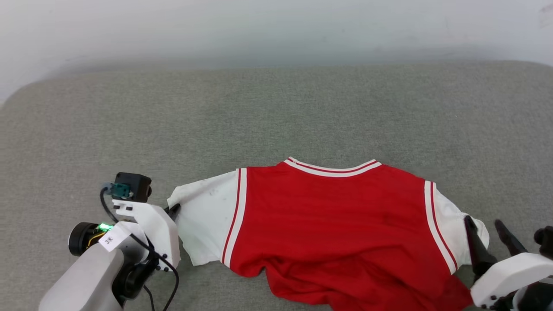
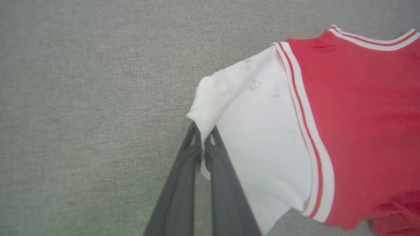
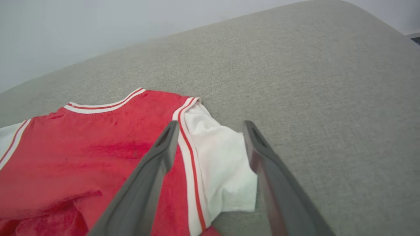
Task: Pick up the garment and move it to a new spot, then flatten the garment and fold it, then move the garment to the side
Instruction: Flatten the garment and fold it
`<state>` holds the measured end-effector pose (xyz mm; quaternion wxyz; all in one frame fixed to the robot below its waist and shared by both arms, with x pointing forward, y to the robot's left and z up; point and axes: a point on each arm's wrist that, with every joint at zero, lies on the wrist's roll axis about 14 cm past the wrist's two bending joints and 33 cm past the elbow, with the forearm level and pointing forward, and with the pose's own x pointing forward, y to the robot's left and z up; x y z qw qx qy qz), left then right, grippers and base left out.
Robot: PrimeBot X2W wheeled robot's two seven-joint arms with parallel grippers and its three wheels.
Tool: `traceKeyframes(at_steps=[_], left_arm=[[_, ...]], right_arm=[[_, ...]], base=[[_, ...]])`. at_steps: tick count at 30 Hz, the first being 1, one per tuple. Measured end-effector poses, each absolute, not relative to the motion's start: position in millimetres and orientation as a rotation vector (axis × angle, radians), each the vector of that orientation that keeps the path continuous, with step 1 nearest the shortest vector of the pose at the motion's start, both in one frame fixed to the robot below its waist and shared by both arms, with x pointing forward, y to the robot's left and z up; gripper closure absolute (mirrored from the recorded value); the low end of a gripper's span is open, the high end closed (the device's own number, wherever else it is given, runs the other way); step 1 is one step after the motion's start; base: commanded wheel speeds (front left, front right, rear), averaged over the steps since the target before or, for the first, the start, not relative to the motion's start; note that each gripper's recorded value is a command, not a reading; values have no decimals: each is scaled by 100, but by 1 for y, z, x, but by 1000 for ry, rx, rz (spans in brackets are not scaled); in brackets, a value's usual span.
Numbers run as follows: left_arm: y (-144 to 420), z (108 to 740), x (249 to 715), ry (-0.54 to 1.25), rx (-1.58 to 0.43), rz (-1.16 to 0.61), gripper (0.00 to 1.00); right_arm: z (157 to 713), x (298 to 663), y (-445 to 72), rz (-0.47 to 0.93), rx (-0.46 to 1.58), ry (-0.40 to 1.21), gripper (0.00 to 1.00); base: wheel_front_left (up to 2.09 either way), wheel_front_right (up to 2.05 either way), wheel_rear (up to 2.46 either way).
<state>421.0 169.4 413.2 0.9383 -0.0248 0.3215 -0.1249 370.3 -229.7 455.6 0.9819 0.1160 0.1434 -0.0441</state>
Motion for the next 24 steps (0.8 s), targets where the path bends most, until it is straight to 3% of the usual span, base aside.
traceKeyframes(at_steps=[8,19,24], left_arm=[[189,448,414,536,-74,-187,100],[189,458,409,515,-88,-193,100],[190,453,409,531,-94,-188,100]], right_arm=[[431,369,-246,-94,230,554,0],[413,407,-218,77,99,825,0],[385,405,-206,128,70,976,0]], base=[[0,0,0],[0,0,0],[0,0,0]])
